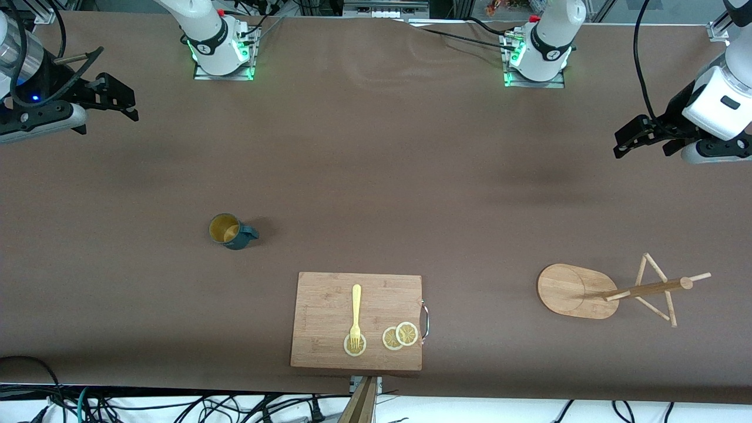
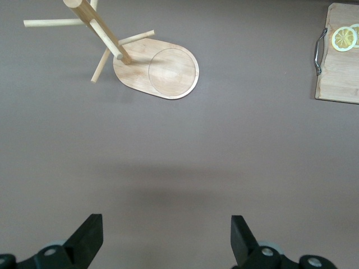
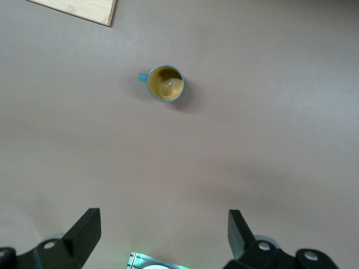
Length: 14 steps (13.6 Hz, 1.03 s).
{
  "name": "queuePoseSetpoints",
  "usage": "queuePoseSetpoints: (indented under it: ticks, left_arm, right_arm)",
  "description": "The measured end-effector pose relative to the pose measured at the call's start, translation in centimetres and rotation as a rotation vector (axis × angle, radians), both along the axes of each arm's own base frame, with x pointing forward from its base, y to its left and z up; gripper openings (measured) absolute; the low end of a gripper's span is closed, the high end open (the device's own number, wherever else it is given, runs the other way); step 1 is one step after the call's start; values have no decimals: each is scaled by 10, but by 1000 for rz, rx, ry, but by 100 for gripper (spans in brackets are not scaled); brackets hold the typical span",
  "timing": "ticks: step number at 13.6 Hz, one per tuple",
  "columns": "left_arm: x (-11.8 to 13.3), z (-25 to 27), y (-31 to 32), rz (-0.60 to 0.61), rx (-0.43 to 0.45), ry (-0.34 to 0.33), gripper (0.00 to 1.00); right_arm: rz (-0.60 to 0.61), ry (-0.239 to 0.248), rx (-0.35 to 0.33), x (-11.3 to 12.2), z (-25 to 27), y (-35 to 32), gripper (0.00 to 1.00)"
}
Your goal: Pass cup and hang on rack
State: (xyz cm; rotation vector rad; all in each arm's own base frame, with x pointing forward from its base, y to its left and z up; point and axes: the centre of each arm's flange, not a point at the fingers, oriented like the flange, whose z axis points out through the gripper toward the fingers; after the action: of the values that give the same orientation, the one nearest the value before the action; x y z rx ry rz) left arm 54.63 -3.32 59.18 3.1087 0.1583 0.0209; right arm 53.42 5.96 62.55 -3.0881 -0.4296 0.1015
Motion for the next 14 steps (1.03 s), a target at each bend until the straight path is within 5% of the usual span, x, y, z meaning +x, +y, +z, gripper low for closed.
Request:
queuePoseSetpoints:
  ticks: [14]
  left_arm:
    - [0, -3, 6, 13, -5, 6, 100]
  right_arm:
    - [-54, -10, -37, 3, 2, -3, 100]
